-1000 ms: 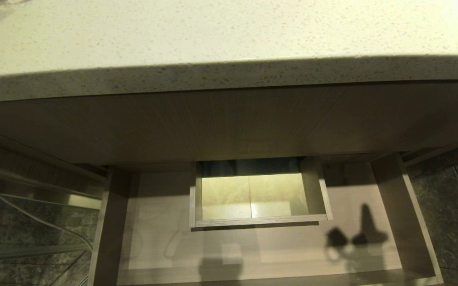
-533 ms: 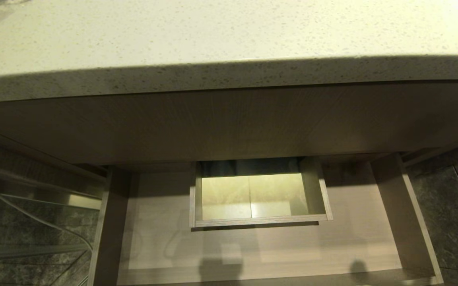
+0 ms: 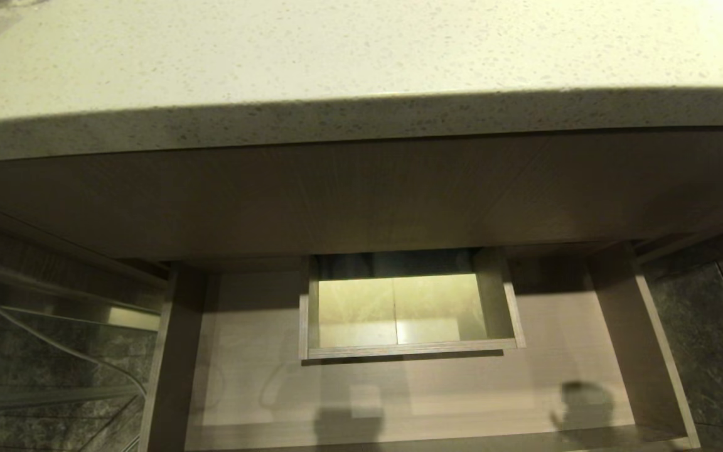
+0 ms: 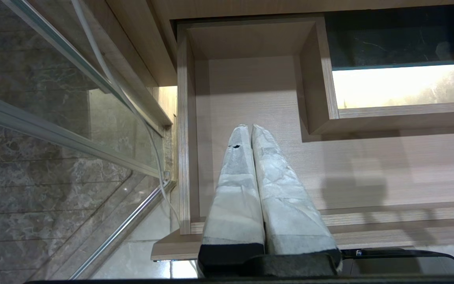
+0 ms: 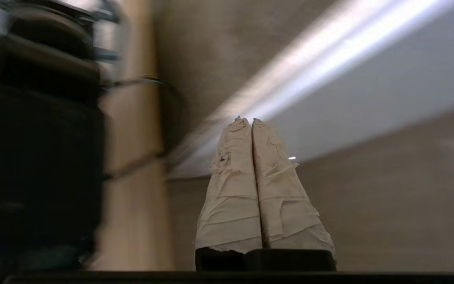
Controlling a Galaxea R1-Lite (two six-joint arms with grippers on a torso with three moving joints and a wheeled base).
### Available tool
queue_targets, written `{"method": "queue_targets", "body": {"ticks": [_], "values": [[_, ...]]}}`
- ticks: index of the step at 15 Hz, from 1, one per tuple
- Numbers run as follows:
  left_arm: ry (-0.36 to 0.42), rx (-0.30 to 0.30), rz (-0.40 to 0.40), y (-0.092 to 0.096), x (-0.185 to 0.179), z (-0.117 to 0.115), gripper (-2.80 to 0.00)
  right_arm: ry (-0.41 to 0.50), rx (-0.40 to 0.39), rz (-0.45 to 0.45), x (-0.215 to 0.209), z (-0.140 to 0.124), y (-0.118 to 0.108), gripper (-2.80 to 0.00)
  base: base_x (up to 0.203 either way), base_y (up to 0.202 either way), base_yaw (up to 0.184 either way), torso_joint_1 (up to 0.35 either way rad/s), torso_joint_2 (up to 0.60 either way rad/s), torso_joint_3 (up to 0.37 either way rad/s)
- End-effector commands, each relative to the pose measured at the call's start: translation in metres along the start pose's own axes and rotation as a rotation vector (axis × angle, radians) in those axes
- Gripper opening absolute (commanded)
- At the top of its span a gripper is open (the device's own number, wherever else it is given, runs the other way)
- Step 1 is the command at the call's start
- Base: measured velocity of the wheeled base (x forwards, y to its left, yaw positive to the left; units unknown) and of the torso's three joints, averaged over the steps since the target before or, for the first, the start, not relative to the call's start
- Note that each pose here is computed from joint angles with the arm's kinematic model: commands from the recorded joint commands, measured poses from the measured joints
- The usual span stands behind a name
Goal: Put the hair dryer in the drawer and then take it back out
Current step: Close the drawer
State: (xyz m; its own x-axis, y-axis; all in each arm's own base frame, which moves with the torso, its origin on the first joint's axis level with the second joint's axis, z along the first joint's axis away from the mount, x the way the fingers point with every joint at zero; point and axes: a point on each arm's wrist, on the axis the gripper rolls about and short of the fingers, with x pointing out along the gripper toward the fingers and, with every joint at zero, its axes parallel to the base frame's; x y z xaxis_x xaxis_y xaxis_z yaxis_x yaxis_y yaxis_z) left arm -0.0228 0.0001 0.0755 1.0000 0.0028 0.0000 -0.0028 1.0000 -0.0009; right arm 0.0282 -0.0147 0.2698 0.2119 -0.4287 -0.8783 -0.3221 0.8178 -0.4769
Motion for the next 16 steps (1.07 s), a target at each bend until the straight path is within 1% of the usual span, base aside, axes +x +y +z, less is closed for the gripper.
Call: {"method": "queue_targets", "body": {"ticks": [1,4,6,8,10,12,16], "values": [[0.000,-0.001,0.000,0.000,0.000,0.000,-2.80,0.111,-0.038,0.166,0.029,0.052,-0.021,-2.80,0.000,0.000,0.000,0.000,0.00,0.000],[0.000,-0.001,0.000,0.000,0.000,0.000,-2.80,0.130,-0.032,0.251,0.059,0.093,-0.033,-2.80,0.000,0.000,0.000,0.000,0.00,0.000],[0.000,0.000,0.000,0.000,0.000,0.000,-2.80,0.172,-0.004,0.279,0.076,0.103,-0.040,-2.80,0.000,0.000,0.000,0.000,0.00,0.000],[0.000,-0.001,0.000,0.000,0.000,0.000,-2.80,0.248,0.033,0.312,0.096,0.099,-0.042,-2.80,0.000,0.000,0.000,0.000,0.00,0.000],[0.000,0.001,0.000,0.000,0.000,0.000,-2.80,0.296,0.069,0.297,0.115,0.096,-0.042,-2.80,0.000,0.000,0.000,0.000,0.00,0.000],[0.000,-0.001,0.000,0.000,0.000,0.000,-2.80,0.322,0.112,0.281,0.127,0.088,-0.041,-2.80,0.000,0.000,0.000,0.000,0.00,0.000],[0.000,-0.001,0.000,0.000,0.000,0.000,-2.80,0.439,0.155,0.295,0.144,0.068,-0.032,-2.80,0.000,0.000,0.000,0.000,0.00,0.000]]}}
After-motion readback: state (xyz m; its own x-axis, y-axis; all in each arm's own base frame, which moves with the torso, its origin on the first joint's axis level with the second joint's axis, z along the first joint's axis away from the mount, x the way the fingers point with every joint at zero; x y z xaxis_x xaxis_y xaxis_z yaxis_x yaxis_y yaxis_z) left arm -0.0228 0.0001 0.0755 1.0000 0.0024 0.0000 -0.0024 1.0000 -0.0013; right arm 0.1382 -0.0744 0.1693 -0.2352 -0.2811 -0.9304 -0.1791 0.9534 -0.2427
